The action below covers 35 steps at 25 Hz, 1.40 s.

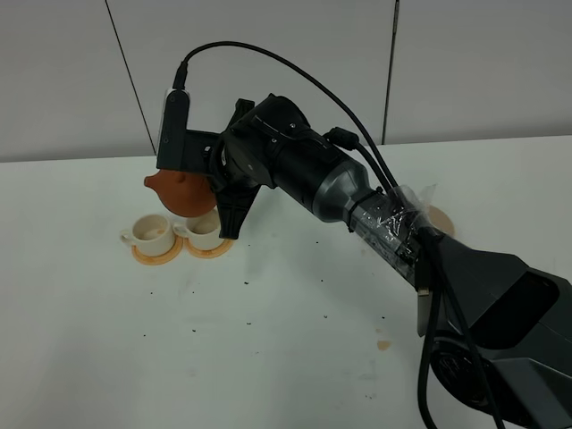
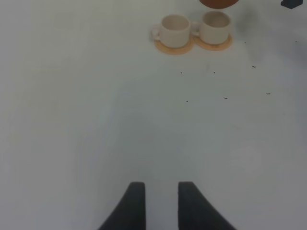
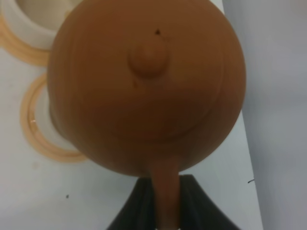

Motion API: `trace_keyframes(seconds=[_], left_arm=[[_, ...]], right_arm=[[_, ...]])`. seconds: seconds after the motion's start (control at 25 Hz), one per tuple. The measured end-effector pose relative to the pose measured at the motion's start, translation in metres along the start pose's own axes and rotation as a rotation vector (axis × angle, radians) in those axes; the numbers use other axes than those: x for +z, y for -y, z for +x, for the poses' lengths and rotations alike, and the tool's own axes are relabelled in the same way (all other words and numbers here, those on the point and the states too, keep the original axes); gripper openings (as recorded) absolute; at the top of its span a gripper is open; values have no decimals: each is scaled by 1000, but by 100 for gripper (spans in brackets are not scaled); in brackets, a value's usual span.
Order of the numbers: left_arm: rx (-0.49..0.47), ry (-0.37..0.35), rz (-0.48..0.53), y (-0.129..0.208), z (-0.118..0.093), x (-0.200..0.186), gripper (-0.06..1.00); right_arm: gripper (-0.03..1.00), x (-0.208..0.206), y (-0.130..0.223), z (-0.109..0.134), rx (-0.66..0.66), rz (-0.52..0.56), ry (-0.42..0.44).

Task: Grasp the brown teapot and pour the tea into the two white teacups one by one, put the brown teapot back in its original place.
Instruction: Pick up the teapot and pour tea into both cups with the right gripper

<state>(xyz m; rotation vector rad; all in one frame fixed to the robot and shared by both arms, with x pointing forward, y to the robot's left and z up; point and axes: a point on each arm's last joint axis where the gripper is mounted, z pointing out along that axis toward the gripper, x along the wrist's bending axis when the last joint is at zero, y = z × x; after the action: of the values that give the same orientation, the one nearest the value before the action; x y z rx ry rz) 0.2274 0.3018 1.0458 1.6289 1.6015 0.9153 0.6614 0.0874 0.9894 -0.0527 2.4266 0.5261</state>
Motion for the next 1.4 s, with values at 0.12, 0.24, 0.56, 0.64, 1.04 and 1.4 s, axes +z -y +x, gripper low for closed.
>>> trace_keyframes(seconds=[0.12,0.24,0.56,0.64,1.04,1.4], left_arm=[[0,0,0,0,0,0,24],[0,0,0,0,0,0,24],[0,0,0,0,0,0,24],[0,0,0,0,0,0,24],[0,-1,0,0,0,0,24],[0,-1,0,0,0,0,24]], right_arm=[[9,-1,-3,2,-32,8,11],[9,-1,-5,3,-57,20,26],[9,-1,-2,-1,-106,61,66],[9,-2,-2,-1,-120,72,77],[9,-4,-11,5,-185,95,111],[9,-6,-18,10,-222,101,127]])
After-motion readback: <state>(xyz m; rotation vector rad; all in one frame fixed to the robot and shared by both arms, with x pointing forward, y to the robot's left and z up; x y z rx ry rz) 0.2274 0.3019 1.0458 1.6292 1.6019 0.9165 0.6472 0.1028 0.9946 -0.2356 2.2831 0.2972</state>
